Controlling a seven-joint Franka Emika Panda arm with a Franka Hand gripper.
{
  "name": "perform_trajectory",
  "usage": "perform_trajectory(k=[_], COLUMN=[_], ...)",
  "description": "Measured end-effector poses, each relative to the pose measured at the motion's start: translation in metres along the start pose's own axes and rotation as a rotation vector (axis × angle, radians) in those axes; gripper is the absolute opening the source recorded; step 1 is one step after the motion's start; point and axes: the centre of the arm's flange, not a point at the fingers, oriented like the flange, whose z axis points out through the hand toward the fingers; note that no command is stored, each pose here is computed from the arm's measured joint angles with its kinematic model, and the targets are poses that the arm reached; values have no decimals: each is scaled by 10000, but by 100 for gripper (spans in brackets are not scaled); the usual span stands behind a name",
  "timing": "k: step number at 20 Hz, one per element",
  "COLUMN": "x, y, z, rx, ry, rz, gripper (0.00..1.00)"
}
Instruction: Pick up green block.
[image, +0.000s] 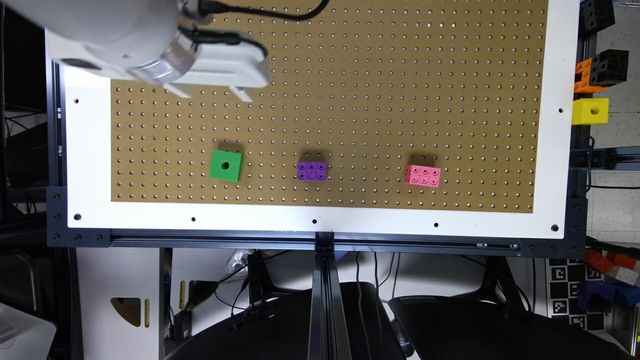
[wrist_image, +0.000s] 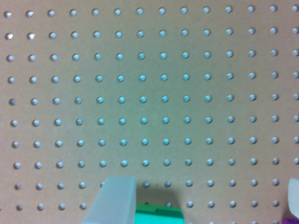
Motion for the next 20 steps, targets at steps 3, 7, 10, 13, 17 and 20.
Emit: perform_trajectory(k=[3,7,10,13,17,20], x=[225,400,487,577,675,689], y=[17,-24,-59,-130,-235,-254], z=[57,94,86,87,127,154], rx=[24,45,85,147,200,194], ry=[39,101,182,263,272,237], rz=[12,41,46,7,-70,-87], gripper=[100,100,100,100,100,100])
